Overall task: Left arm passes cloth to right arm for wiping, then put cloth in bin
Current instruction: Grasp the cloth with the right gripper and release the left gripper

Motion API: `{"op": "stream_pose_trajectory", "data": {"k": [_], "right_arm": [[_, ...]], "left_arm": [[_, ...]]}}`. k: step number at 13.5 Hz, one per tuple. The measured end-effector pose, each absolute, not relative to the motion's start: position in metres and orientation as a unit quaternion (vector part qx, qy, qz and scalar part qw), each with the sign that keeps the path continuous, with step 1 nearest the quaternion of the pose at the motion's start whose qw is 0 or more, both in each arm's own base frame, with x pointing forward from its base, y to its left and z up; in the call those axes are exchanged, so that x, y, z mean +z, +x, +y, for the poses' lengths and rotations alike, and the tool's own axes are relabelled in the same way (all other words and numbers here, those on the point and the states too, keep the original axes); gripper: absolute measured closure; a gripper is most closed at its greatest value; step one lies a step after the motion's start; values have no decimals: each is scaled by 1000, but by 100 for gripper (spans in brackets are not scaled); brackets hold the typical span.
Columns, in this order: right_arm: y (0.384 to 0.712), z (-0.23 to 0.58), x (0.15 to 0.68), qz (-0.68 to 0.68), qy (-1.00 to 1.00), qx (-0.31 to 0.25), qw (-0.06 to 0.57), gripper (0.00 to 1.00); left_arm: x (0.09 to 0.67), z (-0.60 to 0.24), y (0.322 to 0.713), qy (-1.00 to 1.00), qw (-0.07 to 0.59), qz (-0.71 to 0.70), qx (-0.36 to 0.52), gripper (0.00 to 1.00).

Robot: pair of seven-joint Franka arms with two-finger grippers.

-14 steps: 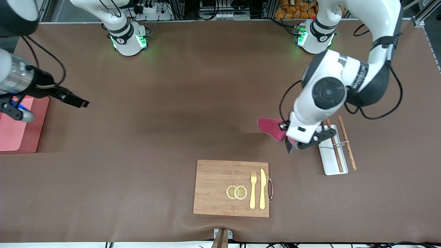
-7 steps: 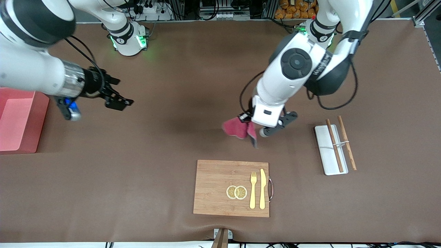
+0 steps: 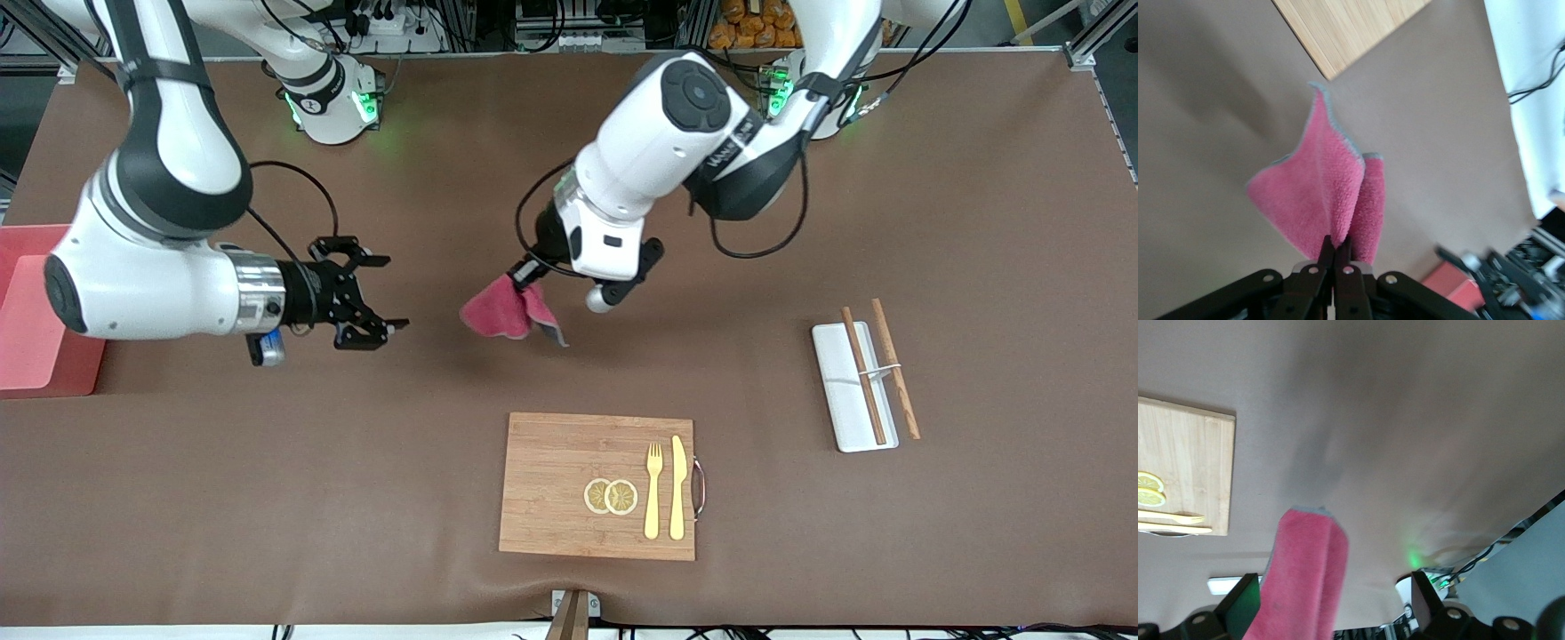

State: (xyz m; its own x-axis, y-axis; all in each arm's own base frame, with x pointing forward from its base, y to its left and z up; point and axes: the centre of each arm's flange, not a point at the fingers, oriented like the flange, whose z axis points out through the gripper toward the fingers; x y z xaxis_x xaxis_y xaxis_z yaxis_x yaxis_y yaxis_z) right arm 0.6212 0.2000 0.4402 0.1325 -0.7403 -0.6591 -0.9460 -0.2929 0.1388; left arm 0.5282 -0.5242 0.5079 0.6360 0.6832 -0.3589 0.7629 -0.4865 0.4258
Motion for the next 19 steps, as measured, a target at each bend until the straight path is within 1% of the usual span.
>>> {"op": "stream_pose_trajectory", "data": {"k": [3,5,6,9,11,12,13,14,17,18,19], "right_arm": [[627,225,417,589,-711,341,175,0],[622,251,410,588,-705,356,176,0],[619,261,408,585,-703,363,177,9],[619,264,404,572,-709,367,187,48],[621,259,403,562,-718,362,194,72],[622,256,403,556,-722,360,198,81],[623,254,403,549,-728,356,202,93],[623,252,402,537,-742,347,203,95],[622,242,391,468,-823,279,160,95],[622,240,388,439,-852,247,142,95],[624,238,383,413,-877,211,123,95]], "left_arm": [[508,-553,519,806,348,472,-78,98],[501,-563,514,797,357,481,-83,98],[500,-566,513,791,364,486,-84,98],[501,-570,512,778,375,496,-86,98],[505,-569,513,776,379,496,-86,98],[508,-568,514,777,378,496,-86,94],[511,-566,515,781,368,497,-89,83],[519,-560,518,785,358,498,-92,73],[554,-533,521,797,326,500,-95,40],[568,-519,524,798,318,504,-93,31],[585,-500,529,799,313,507,-87,20]]}}
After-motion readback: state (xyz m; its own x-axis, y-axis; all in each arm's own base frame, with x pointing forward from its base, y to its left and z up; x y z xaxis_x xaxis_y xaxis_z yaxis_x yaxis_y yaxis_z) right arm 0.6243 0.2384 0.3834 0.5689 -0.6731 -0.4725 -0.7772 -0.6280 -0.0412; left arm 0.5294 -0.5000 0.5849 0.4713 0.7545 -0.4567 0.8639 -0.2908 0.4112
